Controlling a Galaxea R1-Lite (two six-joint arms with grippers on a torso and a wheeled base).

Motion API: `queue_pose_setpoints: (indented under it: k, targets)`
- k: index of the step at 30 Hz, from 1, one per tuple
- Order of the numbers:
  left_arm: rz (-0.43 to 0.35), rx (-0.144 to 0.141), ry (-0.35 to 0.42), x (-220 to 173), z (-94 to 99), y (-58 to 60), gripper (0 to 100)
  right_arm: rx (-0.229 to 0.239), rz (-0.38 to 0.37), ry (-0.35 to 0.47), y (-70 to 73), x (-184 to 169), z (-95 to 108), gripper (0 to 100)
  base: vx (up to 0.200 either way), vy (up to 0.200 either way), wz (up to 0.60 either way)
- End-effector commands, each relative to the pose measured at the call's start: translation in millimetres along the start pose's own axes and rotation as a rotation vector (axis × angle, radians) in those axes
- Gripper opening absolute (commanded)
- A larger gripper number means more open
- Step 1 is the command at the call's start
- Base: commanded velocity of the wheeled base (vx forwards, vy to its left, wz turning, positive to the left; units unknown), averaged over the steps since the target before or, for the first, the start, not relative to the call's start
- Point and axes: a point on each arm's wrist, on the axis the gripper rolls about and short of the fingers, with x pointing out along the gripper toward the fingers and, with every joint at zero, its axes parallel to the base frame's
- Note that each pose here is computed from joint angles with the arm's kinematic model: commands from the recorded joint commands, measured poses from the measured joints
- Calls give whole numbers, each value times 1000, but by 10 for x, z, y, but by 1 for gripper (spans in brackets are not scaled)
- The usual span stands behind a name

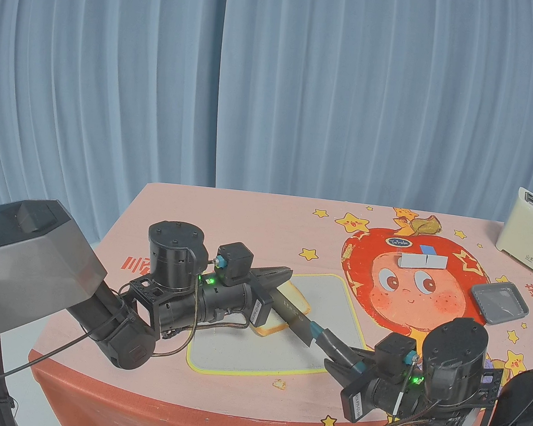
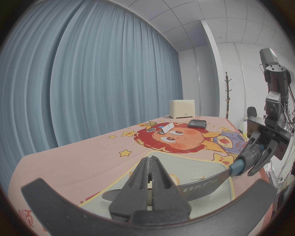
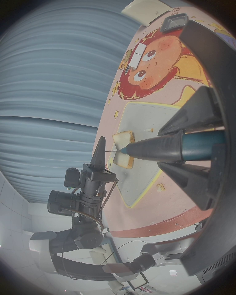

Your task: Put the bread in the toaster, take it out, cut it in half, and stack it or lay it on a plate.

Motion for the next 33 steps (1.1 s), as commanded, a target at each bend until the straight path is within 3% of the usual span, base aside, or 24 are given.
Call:
queue_pose_setpoints:
  k: [1, 8, 21, 27, 33]
  targets:
    - [-2, -6, 18, -10, -50, -3, 0, 6, -1, -13, -7, -12, 28, 0, 0, 0, 0]
    - [1, -7, 21, -3, -62, 10, 0, 16, 1, -41, -8, -30, 93, 0, 0, 0, 0]
    - [-4, -3, 9, 13, -30, -6, 0, -10, -4, 36, 7, 41, -68, 0, 0, 0, 0]
    - [6, 13, -49, 27, 146, 32, 0, -4, -4, 22, 5, 43, -41, 0, 0, 0, 0]
    - [14, 16, -60, -32, 228, 42, 0, 12, -3, -4, 0, 37, 24, 0, 0, 0, 0]
